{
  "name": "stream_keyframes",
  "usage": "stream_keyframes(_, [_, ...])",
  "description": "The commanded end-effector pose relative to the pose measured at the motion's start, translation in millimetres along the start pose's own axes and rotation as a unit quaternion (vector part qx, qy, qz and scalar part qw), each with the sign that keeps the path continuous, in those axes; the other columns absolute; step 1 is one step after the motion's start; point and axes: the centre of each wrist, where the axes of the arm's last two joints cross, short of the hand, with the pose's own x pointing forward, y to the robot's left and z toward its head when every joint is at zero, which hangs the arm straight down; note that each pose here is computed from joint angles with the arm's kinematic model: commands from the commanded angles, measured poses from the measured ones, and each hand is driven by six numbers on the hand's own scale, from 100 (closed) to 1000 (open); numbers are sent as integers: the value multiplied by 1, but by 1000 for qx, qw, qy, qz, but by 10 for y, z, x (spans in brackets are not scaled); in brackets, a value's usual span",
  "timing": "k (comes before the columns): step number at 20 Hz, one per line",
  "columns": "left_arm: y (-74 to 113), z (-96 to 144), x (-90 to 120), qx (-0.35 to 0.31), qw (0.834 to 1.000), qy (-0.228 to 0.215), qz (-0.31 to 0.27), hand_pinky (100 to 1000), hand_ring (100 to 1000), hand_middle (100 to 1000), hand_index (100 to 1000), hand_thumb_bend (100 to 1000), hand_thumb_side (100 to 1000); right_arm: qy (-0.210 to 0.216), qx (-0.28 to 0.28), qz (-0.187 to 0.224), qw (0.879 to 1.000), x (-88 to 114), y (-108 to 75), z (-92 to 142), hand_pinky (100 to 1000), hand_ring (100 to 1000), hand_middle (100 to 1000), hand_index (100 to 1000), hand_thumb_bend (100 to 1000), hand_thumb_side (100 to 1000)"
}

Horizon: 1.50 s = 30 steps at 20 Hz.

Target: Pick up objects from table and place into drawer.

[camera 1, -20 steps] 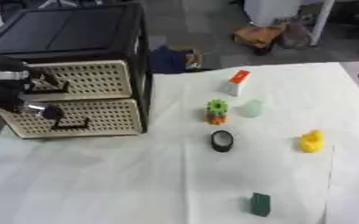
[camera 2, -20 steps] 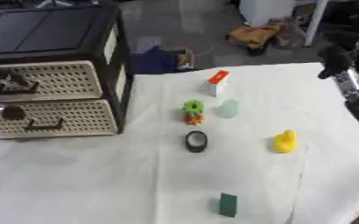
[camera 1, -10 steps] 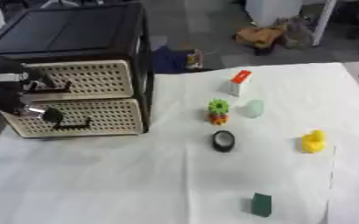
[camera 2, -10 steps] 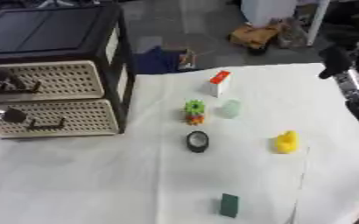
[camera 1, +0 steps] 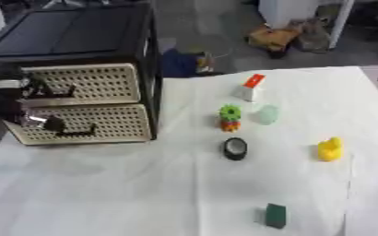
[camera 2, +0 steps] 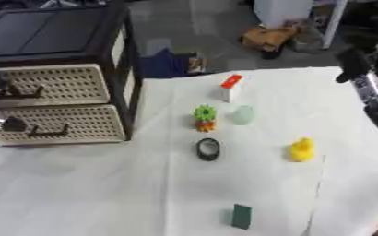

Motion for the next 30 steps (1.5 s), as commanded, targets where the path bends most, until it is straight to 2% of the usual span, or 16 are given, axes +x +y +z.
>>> stream_keyframes(1, [59,55,-46,4,1000,9,-11,100,100,100,856,762,1000,-14,-10,9,1000,58,-75,-47,655,530,635,847,445,1000])
stream_keyframes(13, [3,21,-49,-2,1000,3,-2,100,100,100,760,713,1000,-11,-14,9,1000,52,-79,-41,657,531,634,848,444,1000])
stream_keyframes(30, [-76,210,35,13,1000,-21,9,100,100,100,729,629,1000,-9,-18,7,1000,52,-82,-42,659,535,635,848,442,1000])
